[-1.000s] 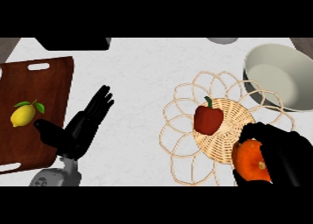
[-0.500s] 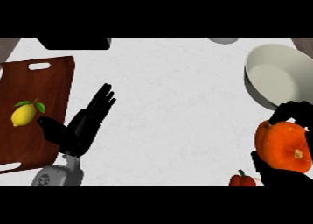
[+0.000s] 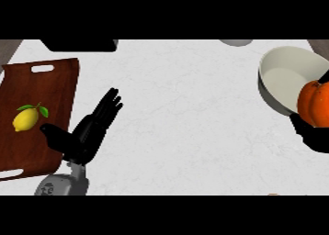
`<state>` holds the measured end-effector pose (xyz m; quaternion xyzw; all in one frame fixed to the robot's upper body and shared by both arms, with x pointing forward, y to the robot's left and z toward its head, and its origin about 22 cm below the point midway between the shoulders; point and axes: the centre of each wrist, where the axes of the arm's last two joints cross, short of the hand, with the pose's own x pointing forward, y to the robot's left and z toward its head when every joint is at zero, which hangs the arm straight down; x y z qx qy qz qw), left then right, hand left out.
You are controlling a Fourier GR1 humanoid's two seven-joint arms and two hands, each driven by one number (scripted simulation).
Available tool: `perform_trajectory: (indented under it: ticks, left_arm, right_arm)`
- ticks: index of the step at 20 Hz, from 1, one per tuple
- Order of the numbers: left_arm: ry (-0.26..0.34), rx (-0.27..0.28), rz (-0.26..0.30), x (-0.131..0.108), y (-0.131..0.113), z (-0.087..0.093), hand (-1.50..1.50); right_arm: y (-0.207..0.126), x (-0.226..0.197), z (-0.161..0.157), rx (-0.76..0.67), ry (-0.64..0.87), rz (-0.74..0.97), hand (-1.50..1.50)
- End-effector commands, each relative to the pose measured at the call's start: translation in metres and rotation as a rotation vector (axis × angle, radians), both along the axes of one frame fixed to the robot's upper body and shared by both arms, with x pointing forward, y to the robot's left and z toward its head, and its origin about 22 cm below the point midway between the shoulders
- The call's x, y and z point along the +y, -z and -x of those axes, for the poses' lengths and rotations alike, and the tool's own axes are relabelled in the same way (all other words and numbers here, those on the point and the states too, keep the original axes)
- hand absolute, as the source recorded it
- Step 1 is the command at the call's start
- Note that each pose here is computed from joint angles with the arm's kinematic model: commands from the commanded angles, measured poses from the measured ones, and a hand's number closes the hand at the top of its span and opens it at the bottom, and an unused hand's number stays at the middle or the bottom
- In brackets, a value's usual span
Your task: Pick the squash from the placemat and place it in the bowl
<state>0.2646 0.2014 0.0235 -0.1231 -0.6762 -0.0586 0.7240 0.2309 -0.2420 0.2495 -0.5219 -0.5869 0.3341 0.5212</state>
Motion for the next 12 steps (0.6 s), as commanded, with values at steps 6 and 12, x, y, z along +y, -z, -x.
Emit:
perform_trajectory:
  ticks: [6, 12]
  left_arm:
    - [0.016, 0.005, -0.005, 0.01, 0.005, 0.002, 0.0]
    - [0.02, 0.02, -0.003, -0.006, -0.01, 0.004, 0.0]
  right_arm:
    - [0.016, -0.054, -0.076, -0.049, 0.016, -0.074, 1.5]
    - [0.044, -0.071, -0.132, -0.032, 0.034, 0.015, 1.5]
